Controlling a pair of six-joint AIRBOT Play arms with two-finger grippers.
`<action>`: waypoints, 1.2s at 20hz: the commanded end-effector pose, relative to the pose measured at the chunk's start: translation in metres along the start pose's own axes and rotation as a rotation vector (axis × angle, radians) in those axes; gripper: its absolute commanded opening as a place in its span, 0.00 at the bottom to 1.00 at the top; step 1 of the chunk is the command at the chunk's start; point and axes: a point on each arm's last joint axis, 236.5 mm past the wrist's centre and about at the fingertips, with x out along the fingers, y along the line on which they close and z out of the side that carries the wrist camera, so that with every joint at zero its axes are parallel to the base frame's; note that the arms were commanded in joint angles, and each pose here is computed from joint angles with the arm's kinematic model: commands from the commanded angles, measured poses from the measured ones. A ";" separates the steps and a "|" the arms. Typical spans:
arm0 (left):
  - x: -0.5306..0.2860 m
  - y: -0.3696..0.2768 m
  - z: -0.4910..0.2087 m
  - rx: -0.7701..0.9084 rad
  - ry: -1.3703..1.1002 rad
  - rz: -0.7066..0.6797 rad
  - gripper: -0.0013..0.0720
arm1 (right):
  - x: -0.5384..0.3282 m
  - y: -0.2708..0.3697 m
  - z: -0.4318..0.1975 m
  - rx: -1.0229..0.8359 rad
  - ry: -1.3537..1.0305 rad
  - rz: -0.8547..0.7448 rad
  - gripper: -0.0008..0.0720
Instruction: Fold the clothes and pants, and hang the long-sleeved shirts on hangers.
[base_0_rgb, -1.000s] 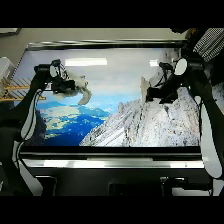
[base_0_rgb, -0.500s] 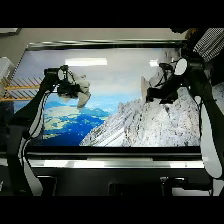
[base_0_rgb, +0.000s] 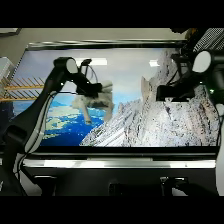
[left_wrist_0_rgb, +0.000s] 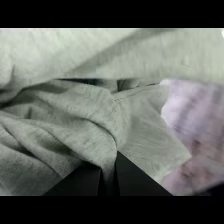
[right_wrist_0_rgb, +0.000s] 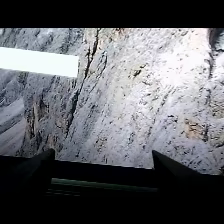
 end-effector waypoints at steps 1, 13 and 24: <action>0.028 -0.091 -0.055 0.062 0.097 -0.086 0.05 | -0.050 -0.021 -0.019 -0.002 -0.085 -0.089 0.93; 0.026 -0.069 -0.080 0.130 0.210 -0.026 0.58 | -0.057 0.043 0.026 -0.016 -0.359 0.199 0.92; -0.075 0.028 -0.031 -0.047 0.046 -0.019 0.58 | 0.097 0.005 -0.045 0.348 0.033 0.559 0.92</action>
